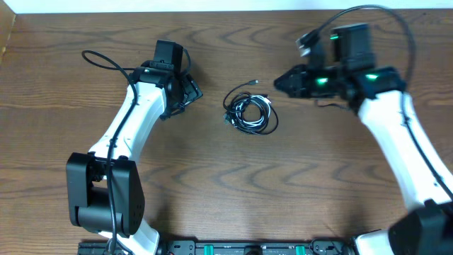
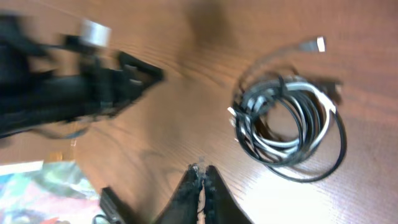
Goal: Untangle cables
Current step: 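Swing the right arm over and lower its gripper onto the cable bundle, then close the right gripper on the cables and lift the bundle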
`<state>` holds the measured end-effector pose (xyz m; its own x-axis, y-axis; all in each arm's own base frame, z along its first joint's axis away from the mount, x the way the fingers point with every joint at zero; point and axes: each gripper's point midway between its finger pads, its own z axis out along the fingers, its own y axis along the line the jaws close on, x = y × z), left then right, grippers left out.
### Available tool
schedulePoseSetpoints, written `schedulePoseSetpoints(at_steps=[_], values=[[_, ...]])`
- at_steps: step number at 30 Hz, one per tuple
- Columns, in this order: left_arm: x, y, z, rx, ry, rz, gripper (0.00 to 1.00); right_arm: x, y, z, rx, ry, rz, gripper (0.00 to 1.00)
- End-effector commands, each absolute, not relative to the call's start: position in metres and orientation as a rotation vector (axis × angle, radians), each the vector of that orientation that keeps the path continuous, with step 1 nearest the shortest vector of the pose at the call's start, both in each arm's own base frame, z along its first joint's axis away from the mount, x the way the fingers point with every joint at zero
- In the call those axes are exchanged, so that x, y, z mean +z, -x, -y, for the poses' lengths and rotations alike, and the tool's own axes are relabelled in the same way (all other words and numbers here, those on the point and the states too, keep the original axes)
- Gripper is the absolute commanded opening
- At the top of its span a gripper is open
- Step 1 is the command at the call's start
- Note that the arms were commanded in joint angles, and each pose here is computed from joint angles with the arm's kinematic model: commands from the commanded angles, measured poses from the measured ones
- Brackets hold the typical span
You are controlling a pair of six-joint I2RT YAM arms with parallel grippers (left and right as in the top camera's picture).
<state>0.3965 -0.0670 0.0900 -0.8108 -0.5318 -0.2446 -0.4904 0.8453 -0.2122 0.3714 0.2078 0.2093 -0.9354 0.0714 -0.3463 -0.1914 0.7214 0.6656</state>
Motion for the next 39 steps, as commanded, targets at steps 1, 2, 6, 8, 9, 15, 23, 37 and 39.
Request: schedulePoseSetpoints(at_steps=[1,2,6,8,9,15,23,37,39], values=[[0.083,-0.394,0.065,-0.171,0.771,-2.745,0.81,0.173,-0.379,-0.217,0.903,-0.144,-2.701,0.22],[0.083,-0.394,0.065,-0.171,0.771,-2.745,0.81,0.159,-0.378,-0.225,0.878,-0.177,-2.736,0.32],[0.083,-0.394,0.065,-0.17,0.772,-2.744,0.81,0.12,-0.382,-0.254,0.828,-0.209,-2.789,0.54],[0.083,-0.394,0.065,-0.171,0.772,-2.745,0.81,0.096,-0.383,-0.267,0.809,-0.261,-2.823,0.58],[0.083,-0.394,0.065,-0.171,0.772,-2.745,0.81,0.085,-0.381,-0.272,0.807,-0.311,-2.848,0.57],[0.083,-0.394,0.065,-0.171,0.772,-2.745,0.81,0.022,-0.369,-0.28,0.711,-0.486,-2.975,0.59],[0.083,-0.394,0.065,-0.171,0.771,-2.745,0.81,-0.003,-0.371,-0.251,0.636,-0.233,-3.046,0.01],[0.083,-0.394,0.065,-0.171,0.772,-2.745,0.81,0.061,-0.397,-0.192,0.411,0.552,-2.939,0.01],[0.083,-0.394,0.065,-0.171,0.772,-2.745,0.81,0.072,-0.407,-0.183,0.293,0.587,-2.912,0.01]])
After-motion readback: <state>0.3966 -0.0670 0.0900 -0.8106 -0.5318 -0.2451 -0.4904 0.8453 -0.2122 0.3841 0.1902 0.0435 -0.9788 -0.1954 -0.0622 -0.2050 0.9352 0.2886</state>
